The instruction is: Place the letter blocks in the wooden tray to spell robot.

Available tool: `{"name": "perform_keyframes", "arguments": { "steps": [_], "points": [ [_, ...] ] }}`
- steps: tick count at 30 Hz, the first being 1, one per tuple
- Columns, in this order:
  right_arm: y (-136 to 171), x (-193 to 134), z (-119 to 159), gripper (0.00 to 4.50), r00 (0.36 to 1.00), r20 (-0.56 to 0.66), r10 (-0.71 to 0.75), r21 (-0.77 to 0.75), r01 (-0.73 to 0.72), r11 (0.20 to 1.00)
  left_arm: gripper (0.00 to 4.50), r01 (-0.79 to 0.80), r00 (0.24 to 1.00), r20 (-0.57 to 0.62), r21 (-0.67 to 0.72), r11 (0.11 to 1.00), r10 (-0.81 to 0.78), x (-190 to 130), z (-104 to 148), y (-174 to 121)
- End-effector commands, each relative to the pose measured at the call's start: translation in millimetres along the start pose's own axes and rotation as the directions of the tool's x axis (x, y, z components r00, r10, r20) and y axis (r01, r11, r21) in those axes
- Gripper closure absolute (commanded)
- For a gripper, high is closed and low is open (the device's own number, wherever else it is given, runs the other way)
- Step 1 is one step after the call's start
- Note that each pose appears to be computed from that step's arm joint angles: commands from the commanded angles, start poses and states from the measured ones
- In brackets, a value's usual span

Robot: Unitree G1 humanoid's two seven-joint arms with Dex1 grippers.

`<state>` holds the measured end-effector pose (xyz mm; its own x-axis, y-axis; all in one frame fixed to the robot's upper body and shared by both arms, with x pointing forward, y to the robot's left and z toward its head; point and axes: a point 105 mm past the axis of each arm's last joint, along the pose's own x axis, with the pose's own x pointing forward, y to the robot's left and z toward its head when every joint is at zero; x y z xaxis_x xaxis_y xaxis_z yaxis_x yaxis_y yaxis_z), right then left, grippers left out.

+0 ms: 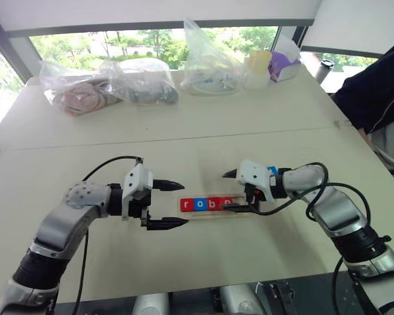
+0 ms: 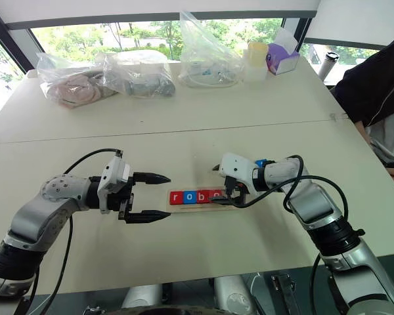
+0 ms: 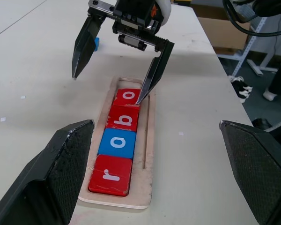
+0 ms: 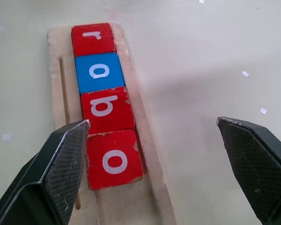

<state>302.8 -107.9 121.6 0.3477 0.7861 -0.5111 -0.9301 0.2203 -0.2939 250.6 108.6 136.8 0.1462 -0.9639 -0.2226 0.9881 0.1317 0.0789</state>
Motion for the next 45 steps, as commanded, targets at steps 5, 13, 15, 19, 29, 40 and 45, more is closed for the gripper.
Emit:
{"name": "perform_keyframes", "arguments": {
  "steps": [5, 13, 15, 19, 29, 40, 45],
  "points": [
    [-47.6, -51.4, 15.1, 0.03, 0.919, 0.052, -0.391, 0.124, 0.383, 0.916, 0.0, 0.014, 1.0, 0.028, 0.029, 0.999, -0.015, 1.1, 9.7, -2.6],
    [0.5, -58.8, 8.2, 0.03, 0.957, 0.032, -0.289, 0.189, 0.278, 0.942, 0.0, 0.021, 0.999, 0.033, 0.027, 0.999, -0.022, 4.0, 8.2, -1.9],
    [20.2, -49.4, 9.7, 0.03, 0.979, 0.04, -0.201, 0.196, 0.189, 0.962, 0.0, 0.027, 0.999, 0.036, 0.029, 0.999, -0.028, 5.1, 8.9, -1.2],
    [33.3, -29.4, 2.9, 0.03, 0.988, 0.034, -0.154, 0.207, 0.144, 0.968, 0.0, 0.034, 0.999, 0.036, 0.034, 0.999, -0.035, 5.9, 10.6, 0.6],
    [21.5, -8.9, -16.8, 0.03, 0.978, -0.005, -0.209, 0.183, 0.207, 0.961, 0.0, 0.024, 0.999, 0.034, 0.032, 0.999, -0.025, 2.1, 11.4, -1.2],
    [16.2, -12.2, -15.5, 0.03, 0.975, 0.008, -0.221, 0.174, 0.216, 0.961, 0.0, 0.016, 0.999, 0.038, 0.033, 0.999, -0.017, 3.2, 11.6, -1.2],
    [18.0, -27.5, -5.9, 0.03, 0.971, 0.056, -0.232, 0.255, 0.211, 0.943, 0.0, 0.019, 0.999, 0.039, 0.035, 0.999, -0.02, 3.4, 11.2, -0.8]
  ]
}}
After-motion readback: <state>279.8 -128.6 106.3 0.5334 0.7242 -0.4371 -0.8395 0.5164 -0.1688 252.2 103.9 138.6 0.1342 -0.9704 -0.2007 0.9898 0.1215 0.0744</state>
